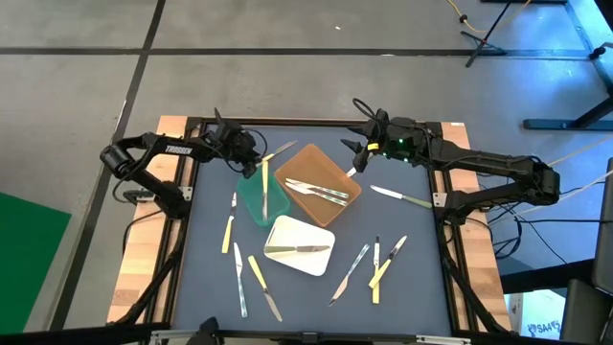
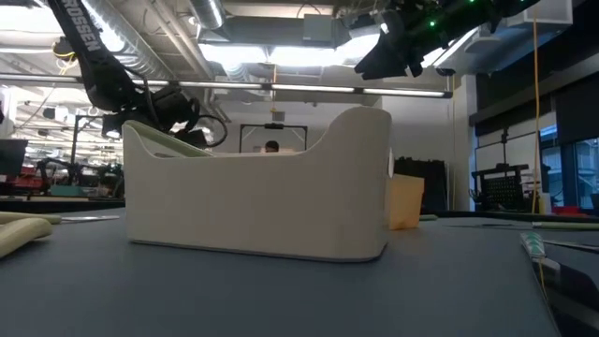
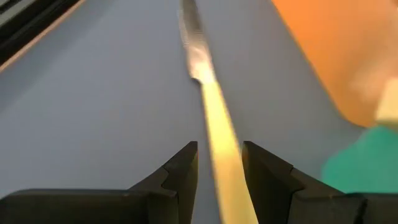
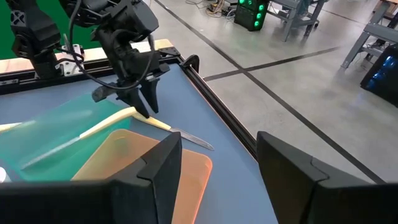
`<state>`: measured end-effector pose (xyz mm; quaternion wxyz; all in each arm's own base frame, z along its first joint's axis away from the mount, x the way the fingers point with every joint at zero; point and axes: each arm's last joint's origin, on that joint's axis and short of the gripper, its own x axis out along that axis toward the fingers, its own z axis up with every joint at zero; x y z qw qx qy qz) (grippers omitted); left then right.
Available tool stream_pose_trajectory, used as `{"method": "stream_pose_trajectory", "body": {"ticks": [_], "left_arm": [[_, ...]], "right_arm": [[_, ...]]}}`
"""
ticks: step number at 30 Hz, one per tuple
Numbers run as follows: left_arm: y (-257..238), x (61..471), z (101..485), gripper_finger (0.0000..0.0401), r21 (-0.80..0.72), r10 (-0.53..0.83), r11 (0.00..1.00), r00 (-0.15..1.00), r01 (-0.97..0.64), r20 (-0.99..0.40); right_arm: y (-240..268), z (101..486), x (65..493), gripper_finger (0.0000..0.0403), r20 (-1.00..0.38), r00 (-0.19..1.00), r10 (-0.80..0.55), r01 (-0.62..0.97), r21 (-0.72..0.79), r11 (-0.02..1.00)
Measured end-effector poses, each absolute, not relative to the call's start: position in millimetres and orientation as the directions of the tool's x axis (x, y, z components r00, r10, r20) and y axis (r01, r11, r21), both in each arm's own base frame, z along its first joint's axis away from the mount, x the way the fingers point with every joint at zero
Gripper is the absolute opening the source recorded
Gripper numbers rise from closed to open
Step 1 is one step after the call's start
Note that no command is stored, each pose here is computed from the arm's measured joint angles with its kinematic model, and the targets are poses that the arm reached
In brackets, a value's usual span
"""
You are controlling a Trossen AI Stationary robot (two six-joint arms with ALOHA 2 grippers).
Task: Sort silverware by color (type)
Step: Put the yellow table knife into the green bin
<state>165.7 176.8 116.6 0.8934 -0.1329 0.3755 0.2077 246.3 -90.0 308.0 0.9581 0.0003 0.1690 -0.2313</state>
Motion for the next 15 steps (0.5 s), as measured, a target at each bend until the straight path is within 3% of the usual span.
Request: {"method": "stream_pose_trajectory", "body": {"ticks": [15], "left_arm": [[184.4, 170.1, 125.2, 0.0119, -0.093, 0.282, 0.87, 0.643, -0.484, -0.712]], "right_arm": [[-90.0, 307.9, 246.4, 0.0195, -0.325, 0.836, -0.443, 0.443, -0.078, 0.893]]}}
